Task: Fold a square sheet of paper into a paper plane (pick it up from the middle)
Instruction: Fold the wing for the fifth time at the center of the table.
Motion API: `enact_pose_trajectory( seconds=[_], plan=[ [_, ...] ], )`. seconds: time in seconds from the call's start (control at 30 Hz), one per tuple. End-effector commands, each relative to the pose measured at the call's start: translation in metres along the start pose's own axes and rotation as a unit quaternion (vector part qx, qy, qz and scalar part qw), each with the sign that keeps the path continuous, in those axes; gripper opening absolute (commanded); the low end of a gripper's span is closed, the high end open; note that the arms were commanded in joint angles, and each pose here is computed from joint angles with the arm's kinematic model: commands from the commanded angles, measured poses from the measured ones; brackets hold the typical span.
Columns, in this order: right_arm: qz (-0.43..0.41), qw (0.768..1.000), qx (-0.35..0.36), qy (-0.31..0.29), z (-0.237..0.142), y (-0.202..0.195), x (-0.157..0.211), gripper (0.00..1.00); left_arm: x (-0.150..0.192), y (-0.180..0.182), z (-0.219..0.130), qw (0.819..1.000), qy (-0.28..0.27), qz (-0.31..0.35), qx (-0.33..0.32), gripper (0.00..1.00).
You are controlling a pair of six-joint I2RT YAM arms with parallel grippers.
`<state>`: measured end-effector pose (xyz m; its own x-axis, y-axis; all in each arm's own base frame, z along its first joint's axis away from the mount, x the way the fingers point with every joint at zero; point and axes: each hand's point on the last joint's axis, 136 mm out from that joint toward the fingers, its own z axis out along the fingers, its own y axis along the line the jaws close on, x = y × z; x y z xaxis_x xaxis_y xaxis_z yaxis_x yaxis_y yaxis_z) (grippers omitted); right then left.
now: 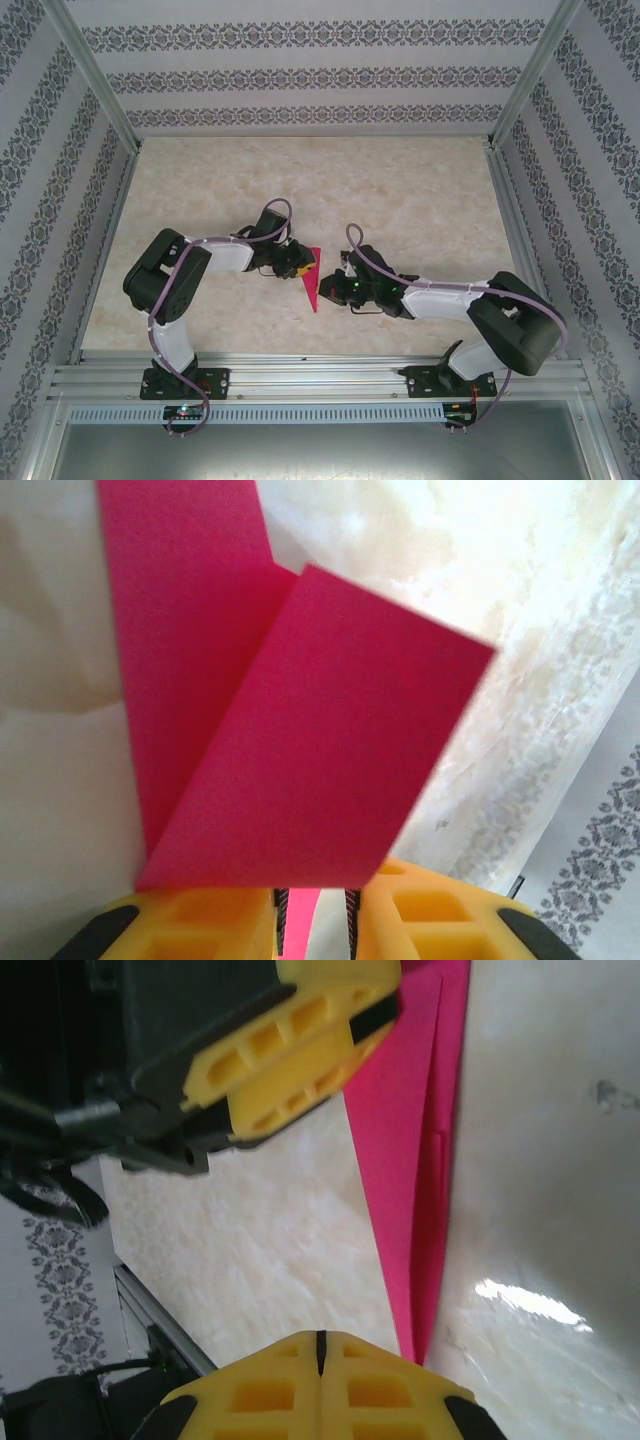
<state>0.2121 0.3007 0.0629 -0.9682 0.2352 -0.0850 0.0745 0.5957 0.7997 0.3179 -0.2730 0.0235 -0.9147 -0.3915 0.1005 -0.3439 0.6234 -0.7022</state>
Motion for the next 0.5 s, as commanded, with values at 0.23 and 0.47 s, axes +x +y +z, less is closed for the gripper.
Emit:
enact_pose_trajectory(
  seconds=[0.23, 0.47],
  plan=[
    [0.025, 1.000, -0.010, -0.007, 0.020, 0.012, -0.018, 0.03, 0.026, 0.035, 0.016, 0.994, -0.046, -0.085, -0.053, 0.25],
    [0.045, 0.999, 0.020, -0.006, 0.028, -0.016, -0.020, 0.01, 0.025, 0.029, 0.011, 0.995, -0.055, -0.076, -0.045, 0.26]
  ],
)
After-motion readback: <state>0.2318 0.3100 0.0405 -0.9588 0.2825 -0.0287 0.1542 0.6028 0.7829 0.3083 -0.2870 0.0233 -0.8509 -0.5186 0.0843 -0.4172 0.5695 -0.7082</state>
